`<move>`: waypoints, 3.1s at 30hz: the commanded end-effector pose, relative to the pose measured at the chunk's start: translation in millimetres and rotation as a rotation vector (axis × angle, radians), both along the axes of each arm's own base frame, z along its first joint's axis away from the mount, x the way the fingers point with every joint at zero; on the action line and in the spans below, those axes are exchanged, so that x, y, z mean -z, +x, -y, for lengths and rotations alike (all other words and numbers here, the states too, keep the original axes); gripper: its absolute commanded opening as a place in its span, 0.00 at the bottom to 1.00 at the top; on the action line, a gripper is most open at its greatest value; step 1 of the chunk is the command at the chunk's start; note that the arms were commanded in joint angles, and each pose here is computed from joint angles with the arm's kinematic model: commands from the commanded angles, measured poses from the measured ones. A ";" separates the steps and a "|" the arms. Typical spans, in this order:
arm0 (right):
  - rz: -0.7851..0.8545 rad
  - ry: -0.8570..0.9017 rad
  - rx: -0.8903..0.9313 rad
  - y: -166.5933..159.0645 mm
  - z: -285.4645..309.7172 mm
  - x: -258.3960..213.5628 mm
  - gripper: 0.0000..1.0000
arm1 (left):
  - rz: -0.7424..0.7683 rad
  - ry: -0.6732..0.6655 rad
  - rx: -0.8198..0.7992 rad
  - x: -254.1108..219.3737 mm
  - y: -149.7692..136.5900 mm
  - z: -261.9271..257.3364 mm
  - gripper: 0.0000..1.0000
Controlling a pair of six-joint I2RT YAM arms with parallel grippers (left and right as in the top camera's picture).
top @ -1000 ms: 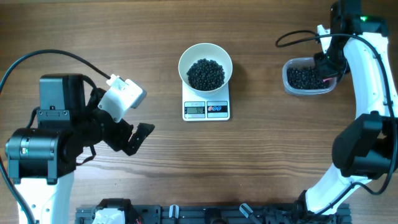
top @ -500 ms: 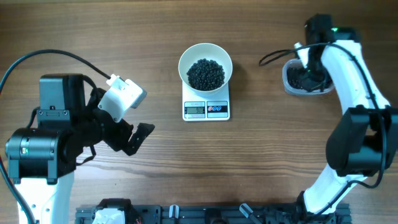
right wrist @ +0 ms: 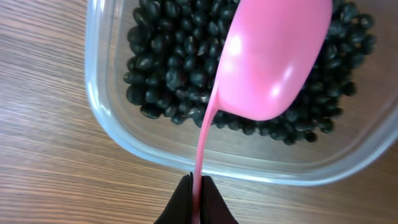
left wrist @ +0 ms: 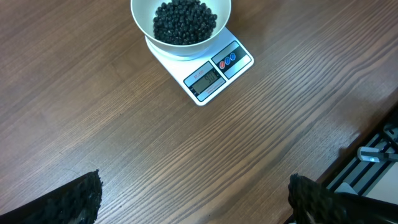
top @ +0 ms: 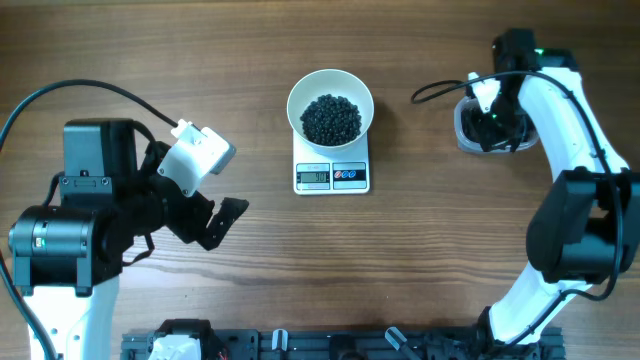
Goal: Scoop item into bowl and weigh 150g on scale
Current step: 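Lower the scoop with the right gripper into the black beans, then drag the scoop through the beans with the right gripper to fill it, then carry the filled scoop with the right gripper over the white bowl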
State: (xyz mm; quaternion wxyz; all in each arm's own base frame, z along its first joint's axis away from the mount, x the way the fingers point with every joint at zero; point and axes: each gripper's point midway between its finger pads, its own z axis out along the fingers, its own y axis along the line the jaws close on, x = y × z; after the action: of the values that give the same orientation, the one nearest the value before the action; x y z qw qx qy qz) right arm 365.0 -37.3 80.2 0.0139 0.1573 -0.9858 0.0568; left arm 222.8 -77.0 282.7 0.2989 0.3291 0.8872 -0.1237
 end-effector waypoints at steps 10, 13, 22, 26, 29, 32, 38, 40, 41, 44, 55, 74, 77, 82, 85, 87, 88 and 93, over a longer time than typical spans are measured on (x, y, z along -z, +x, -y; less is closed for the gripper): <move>-0.018 0.456 0.181 -11.3 -8.1 -3.2 0.04 | 0.022 -0.005 0.016 -5.7 -0.1 0.8 1.00; 0.009 0.529 0.204 -9.4 -3.5 -7.8 0.04 | 0.022 -0.005 0.016 -5.7 -0.1 0.8 1.00; 0.049 0.602 0.292 -9.2 17.5 -11.2 0.04 | 0.022 -0.005 0.016 -5.7 -0.1 0.8 1.00; 0.043 0.629 0.307 -12.6 16.6 -6.3 0.04 | 0.022 -0.005 0.016 -5.7 -0.1 0.8 1.00; 0.025 0.654 0.311 -17.9 10.1 1.7 0.04 | 0.022 -0.005 0.016 -5.7 -0.1 0.8 1.00; 0.011 0.700 0.296 -23.5 0.1 6.5 0.04 | 0.022 -0.005 0.016 -5.7 -0.1 0.8 1.00; 0.042 0.779 0.294 -17.9 -9.7 3.9 0.04 | 0.022 -0.005 0.016 -5.7 -0.1 0.8 1.00; 0.051 0.803 0.299 -16.5 -11.2 1.2 0.04 | 0.022 -0.005 0.016 -5.7 -0.1 0.8 1.00; 0.054 0.808 0.304 -16.3 -10.1 0.7 0.04 | 0.022 -0.005 0.016 -5.7 -0.1 0.8 1.00; 0.069 0.819 0.327 -16.0 -2.8 -0.7 0.04 | 0.023 -0.005 0.016 -5.7 -0.1 0.8 1.00; 0.134 0.898 0.427 -19.8 27.9 -10.4 0.04 | 0.022 -0.005 0.016 -5.7 -0.1 0.8 1.00; 0.175 1.156 0.397 -33.4 12.1 -50.0 0.05 | 0.022 -0.005 0.016 -5.7 -0.1 0.8 1.00; 0.186 1.205 0.411 -30.6 7.4 -58.0 0.05 | 0.022 -0.005 0.016 -5.7 -0.1 0.8 1.00; 0.154 1.215 0.394 -30.6 -5.2 -59.5 0.04 | 0.022 -0.005 0.016 -5.7 -0.1 0.8 1.00; 0.147 1.253 0.362 -26.4 -22.4 -67.4 0.05 | 0.022 -0.005 0.016 -5.7 -0.1 0.8 1.00; 0.142 1.280 0.327 -23.2 -37.8 -73.5 0.05 | 0.022 -0.005 0.016 -5.7 -0.1 0.8 1.00; 0.135 1.289 0.309 -22.3 -45.8 -76.0 0.05 | 0.022 -0.005 0.016 -5.7 -0.1 0.8 1.00; 0.087 1.343 0.201 -20.8 -93.1 -88.8 0.05 | 0.022 -0.005 0.016 -5.7 -0.1 0.8 1.00</move>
State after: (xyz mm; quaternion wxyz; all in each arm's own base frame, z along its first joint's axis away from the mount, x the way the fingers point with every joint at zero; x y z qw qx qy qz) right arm 337.8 25.7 148.6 -0.1010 0.0058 -0.8446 -0.5257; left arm 222.8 -77.0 282.7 0.2987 0.3290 0.8872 -0.1238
